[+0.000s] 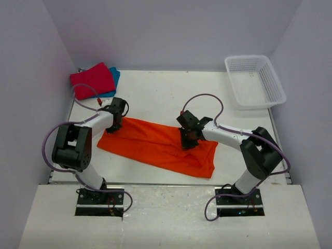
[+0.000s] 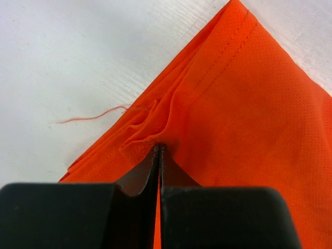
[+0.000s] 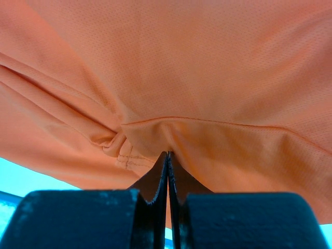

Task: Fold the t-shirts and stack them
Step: Fold the other side of the tshirt into a rectangle

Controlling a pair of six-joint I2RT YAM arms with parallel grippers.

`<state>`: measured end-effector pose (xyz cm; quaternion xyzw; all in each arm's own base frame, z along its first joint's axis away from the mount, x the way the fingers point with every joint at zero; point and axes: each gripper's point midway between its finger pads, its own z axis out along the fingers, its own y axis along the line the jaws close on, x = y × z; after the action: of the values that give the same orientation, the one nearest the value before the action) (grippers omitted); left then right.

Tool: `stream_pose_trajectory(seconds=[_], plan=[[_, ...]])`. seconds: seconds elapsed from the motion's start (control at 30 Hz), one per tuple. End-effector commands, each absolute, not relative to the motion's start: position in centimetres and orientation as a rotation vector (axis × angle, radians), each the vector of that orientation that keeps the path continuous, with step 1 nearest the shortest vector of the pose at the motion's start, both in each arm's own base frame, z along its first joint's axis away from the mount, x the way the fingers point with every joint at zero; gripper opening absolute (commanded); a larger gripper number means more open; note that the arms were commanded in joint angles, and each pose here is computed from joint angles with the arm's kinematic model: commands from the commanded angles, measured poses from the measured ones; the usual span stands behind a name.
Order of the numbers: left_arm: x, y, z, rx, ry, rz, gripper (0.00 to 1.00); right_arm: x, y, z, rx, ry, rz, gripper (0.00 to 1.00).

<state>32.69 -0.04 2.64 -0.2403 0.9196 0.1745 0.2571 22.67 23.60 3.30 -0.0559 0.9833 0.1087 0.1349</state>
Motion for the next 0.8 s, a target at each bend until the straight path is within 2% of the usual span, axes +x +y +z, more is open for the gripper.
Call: stream_pose_trajectory(seconds=[0.0, 0.3, 0.5, 0.53, 0.57, 0.63, 0.67, 0.77], plan=[[33.5, 1.0, 5.4, -0.682, 2.380, 0.491, 0.00, 23.5, 23.5, 4.7, -0.143, 2.795, 0.309, 0.00], [33.4, 1.7, 8.8, -0.716, 2.301, 0.492, 0.00, 23.6, 23.2, 4.8, -0.126, 2.795, 0.286, 0.00], [33.5, 1.5, 8.1, -0.687, 2.344, 0.506, 0.00, 23.9, 22.8, 3.5, -0.117, 2.826, 0.259, 0.00], [33.6, 1.4, 7.9, -0.686, 2.351, 0.504, 0.04, 24.0, 22.8, 3.5, -0.117, 2.823, 0.261, 0.00], [33.6, 1.2, 7.4, -0.683, 2.362, 0.495, 0.21, 24.0, 23.0, 3.4, -0.128, 2.819, 0.284, 0.00], [33.9, 1.0, 6.9, -0.676, 2.368, 0.477, 0.32, 23.9, 22.9, 3.5, -0.133, 2.821, 0.296, 0.00], [33.9, 0.9, 6.5, -0.665, 2.381, 0.470, 0.46, 23.8, 22.8, 3.5, -0.140, 2.817, 0.297, 0.00], [34.2, 0.5, 5.9, -0.662, 2.391, 0.435, 0.52, 23.9, 22.7, 4.0, -0.147, 2.799, 0.317, 0.00]])
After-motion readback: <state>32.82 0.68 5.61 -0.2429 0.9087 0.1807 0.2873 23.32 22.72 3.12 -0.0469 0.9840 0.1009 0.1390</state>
